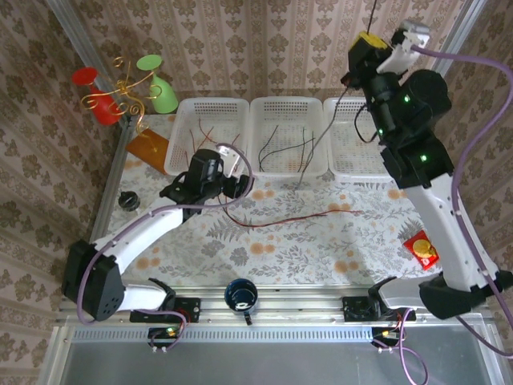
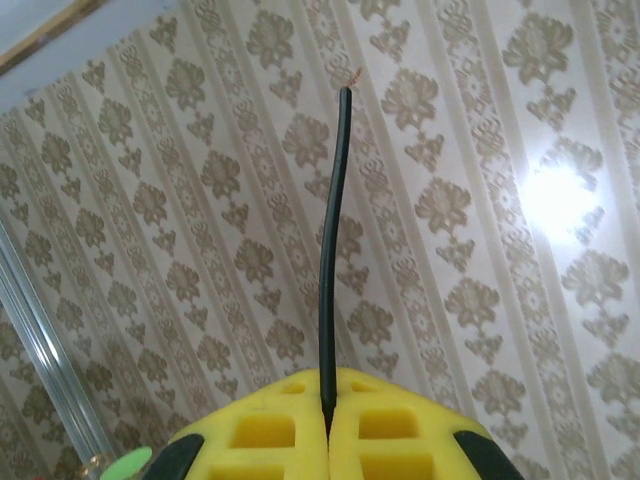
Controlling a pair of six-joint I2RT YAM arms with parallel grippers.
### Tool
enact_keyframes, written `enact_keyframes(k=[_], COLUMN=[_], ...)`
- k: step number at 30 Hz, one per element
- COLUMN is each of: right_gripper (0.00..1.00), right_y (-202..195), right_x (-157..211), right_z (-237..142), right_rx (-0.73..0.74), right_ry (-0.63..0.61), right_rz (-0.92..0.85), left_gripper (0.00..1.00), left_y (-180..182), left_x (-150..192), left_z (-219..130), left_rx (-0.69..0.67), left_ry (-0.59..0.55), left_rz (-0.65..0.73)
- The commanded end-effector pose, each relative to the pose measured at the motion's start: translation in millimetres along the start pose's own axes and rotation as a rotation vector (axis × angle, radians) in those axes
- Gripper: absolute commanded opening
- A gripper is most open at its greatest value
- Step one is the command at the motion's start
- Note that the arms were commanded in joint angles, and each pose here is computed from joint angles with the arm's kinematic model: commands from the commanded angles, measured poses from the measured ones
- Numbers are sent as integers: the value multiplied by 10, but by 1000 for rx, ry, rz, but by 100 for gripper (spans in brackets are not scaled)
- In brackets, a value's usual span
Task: Untangle the cables
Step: Place the cable in the container.
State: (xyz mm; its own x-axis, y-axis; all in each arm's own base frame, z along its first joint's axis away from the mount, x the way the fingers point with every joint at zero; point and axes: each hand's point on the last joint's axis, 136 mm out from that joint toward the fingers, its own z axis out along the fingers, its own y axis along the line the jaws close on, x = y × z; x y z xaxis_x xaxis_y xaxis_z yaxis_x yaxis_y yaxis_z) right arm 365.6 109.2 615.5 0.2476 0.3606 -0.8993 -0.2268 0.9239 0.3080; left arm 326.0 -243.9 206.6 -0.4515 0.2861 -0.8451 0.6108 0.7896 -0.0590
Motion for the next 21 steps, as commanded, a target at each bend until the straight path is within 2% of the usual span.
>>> enact_keyframes(k=[1,6,13,18,21], right_gripper=[0,0,0,0,0], right_y=[146,144,102,-74,-212], right_x=[-149,34,848,1406,1800], right_z=[223,610,1051,1242,1358], right_rx=[-31,6,-10,22,50], right_ry=[-69,-79,-59,43,176], right_rz=[-44,-95,-173,-216,-244], left_gripper=[82,83,84,84,85], left_y=[-113,-88,-58,-56,-27], left_x=[-79,-51,33,115,138], left_z=[-129,-259,-370,-419,-464], left_rx=[57,38,18,15,0], left_ry=[-52,-65,-69,-55,-52], left_rz=[7,7,3,14,24])
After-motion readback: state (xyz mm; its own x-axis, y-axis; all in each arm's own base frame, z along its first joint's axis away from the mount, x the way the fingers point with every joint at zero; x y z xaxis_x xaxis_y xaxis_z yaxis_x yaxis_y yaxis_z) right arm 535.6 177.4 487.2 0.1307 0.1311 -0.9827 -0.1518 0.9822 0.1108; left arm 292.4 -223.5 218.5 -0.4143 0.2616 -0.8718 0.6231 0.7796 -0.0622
